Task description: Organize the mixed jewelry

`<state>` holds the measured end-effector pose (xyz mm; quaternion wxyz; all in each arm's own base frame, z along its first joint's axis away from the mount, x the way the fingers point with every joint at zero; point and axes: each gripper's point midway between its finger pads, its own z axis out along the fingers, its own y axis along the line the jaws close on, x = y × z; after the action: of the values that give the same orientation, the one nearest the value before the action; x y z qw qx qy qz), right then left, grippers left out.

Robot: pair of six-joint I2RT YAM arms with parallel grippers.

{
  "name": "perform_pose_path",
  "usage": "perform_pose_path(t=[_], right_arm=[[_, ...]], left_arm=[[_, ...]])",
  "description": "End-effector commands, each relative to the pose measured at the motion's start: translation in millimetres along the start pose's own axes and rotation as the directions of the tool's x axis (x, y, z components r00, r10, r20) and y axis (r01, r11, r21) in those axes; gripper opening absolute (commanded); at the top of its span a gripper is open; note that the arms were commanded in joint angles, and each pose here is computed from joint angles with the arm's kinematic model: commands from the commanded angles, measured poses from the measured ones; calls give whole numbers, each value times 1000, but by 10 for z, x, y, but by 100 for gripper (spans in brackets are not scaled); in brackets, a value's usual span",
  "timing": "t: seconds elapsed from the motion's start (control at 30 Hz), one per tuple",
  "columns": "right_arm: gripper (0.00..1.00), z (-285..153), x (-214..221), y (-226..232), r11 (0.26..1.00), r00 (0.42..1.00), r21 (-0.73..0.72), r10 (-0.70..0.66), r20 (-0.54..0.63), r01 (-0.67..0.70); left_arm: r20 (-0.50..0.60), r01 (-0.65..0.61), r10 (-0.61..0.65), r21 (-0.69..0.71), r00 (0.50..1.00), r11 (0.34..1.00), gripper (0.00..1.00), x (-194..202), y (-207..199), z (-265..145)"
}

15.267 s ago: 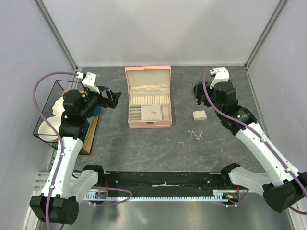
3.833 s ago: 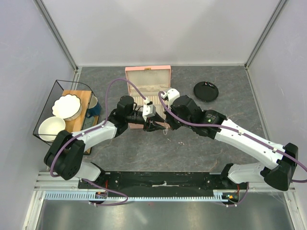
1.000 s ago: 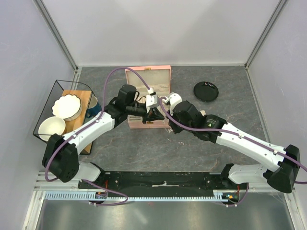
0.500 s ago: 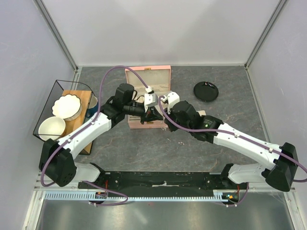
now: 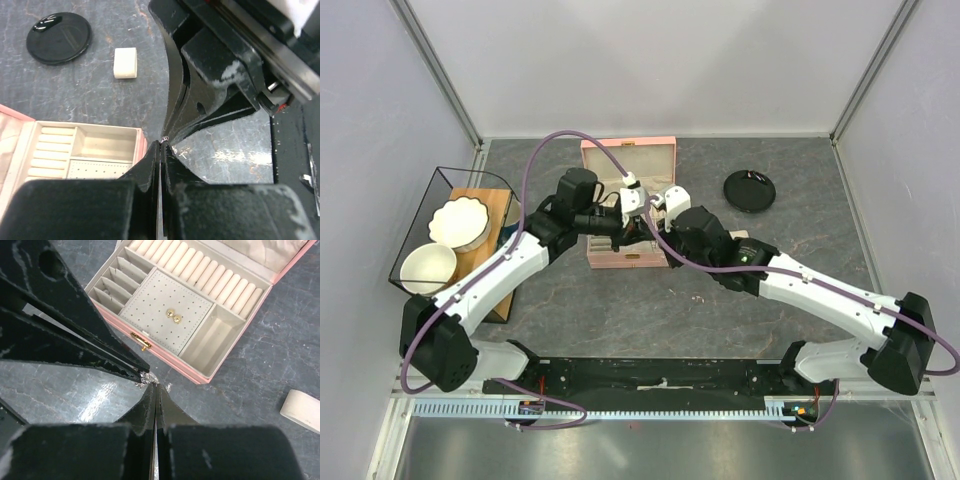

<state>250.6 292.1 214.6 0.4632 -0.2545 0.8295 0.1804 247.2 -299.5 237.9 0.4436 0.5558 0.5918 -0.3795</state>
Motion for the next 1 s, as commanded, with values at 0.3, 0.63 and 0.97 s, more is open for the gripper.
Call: perform_pose_path(t=[0.3,0.63,0.97], right_arm=[[0,208,-479,-270,986,997,162,-53,57,43],[0,505,-795,-562,978,995,207,-25,99,4],[0,868,-1121,-687,983,991,181,-12,136,-13]], left_arm=[[-43,-113,108,-131,993,985,2,-152,524,35],[-38,-84,78,-219,996,972,2,-165,988,21],[-33,-48,40,-328,999,944,2,-120,1610,28]])
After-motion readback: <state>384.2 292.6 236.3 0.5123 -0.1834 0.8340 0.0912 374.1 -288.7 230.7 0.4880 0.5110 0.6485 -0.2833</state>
